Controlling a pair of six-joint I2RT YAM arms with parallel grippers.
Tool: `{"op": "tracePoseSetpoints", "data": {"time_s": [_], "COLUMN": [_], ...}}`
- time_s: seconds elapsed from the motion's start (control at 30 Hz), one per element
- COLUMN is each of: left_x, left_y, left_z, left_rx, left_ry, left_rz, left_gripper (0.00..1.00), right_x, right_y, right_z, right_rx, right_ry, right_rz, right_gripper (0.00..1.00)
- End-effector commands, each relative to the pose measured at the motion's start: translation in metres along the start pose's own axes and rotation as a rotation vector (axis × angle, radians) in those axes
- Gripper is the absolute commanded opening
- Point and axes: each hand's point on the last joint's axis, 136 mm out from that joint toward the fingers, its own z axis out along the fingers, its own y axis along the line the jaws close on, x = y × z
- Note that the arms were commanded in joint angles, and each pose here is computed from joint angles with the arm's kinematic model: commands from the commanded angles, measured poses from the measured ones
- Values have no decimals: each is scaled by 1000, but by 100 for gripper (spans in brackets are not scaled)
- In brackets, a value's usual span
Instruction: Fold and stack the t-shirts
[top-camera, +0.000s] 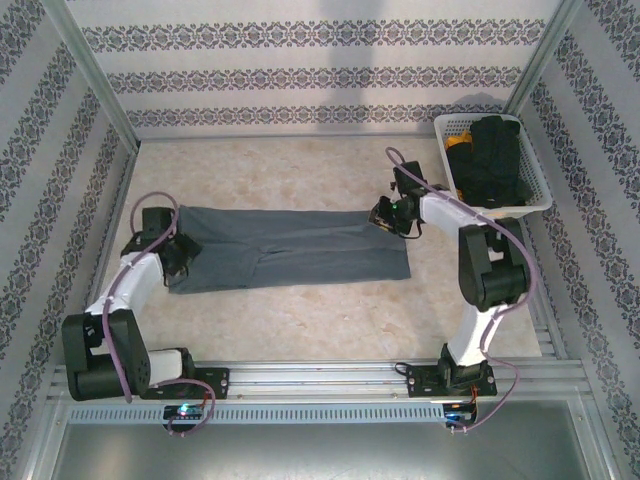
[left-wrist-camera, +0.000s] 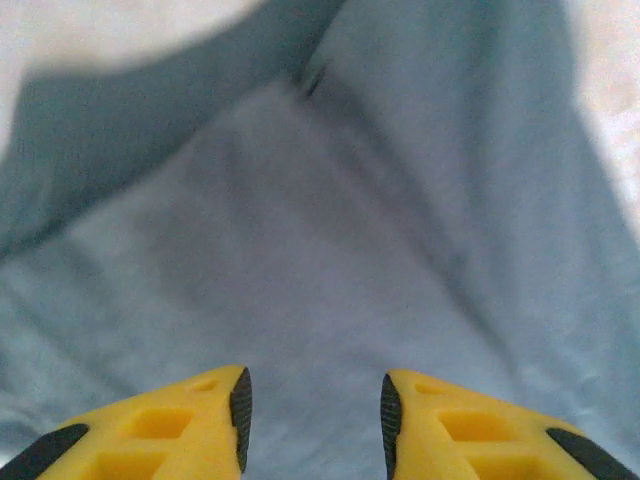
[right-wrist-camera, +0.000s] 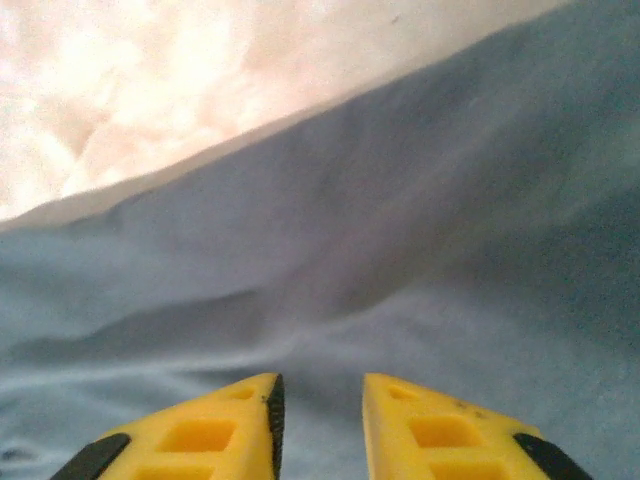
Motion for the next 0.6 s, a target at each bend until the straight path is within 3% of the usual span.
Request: {"op": "tracePoseSetpoints", "data": {"time_s": [0.0,0.13,0.27,0.43,0.57], "left_x": [26,22,-7,-47,-71], "left_y": [10,13,-4,-68,-151], "left_z": [28,60,84,122,153], "left_rx": [-28,-82,-97,11,154], "left_ry": [92,111,59,45,31], "left_rz": [-158,-170,-111,-44,31], "left_gripper": [40,38,37,37,37], "right_x": [7,21,60,126,186], "right_y": [-36,-53,-64,-59,-43], "right_z": [11,13,7,-11,-10], "right_rx": [190,278,302,289,318], "right_ry": [96,169,251,311,362], "right_rz": [-31,-54,-34,-18,-92], "right_gripper": [26,28,29,30,30]}}
